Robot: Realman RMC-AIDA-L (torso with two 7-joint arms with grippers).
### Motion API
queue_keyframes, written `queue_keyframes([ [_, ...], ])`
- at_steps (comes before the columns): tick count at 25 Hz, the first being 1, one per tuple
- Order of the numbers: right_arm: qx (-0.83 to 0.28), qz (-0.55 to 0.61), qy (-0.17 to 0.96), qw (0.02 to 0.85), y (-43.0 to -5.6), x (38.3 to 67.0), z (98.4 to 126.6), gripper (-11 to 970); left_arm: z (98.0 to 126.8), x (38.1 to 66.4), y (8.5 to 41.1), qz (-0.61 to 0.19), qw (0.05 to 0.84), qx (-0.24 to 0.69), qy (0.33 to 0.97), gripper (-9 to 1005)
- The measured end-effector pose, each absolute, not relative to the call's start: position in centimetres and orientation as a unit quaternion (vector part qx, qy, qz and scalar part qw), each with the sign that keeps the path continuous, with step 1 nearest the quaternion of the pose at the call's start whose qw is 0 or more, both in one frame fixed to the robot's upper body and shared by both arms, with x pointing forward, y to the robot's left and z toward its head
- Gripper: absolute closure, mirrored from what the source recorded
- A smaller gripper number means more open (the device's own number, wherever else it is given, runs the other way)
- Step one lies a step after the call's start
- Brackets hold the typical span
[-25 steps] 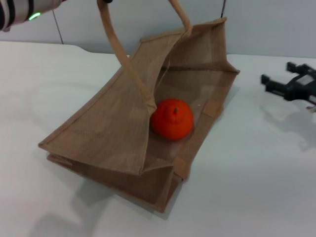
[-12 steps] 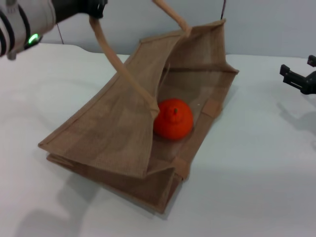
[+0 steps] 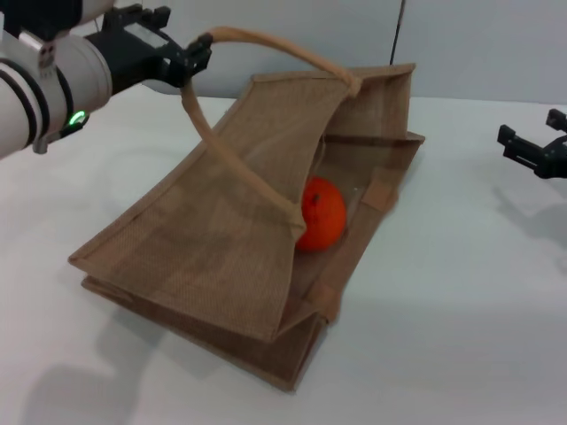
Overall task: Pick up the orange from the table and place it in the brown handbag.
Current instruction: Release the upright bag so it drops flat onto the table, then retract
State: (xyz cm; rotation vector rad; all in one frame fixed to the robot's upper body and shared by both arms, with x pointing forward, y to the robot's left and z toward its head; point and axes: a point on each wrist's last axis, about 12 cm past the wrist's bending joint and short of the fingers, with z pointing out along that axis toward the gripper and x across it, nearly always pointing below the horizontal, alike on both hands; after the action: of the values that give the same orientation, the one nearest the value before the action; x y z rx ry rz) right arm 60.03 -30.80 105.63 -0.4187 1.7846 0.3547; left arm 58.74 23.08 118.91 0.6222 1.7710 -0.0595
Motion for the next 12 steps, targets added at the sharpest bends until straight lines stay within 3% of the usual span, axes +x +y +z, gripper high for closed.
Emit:
queue_keyframes([
  [12,-0.174,0.158,0.769,0.595,-30.6,59.6,105.3,67,118.4,59.9,22.1,-0.070,0.611,0.249,0.748,243],
])
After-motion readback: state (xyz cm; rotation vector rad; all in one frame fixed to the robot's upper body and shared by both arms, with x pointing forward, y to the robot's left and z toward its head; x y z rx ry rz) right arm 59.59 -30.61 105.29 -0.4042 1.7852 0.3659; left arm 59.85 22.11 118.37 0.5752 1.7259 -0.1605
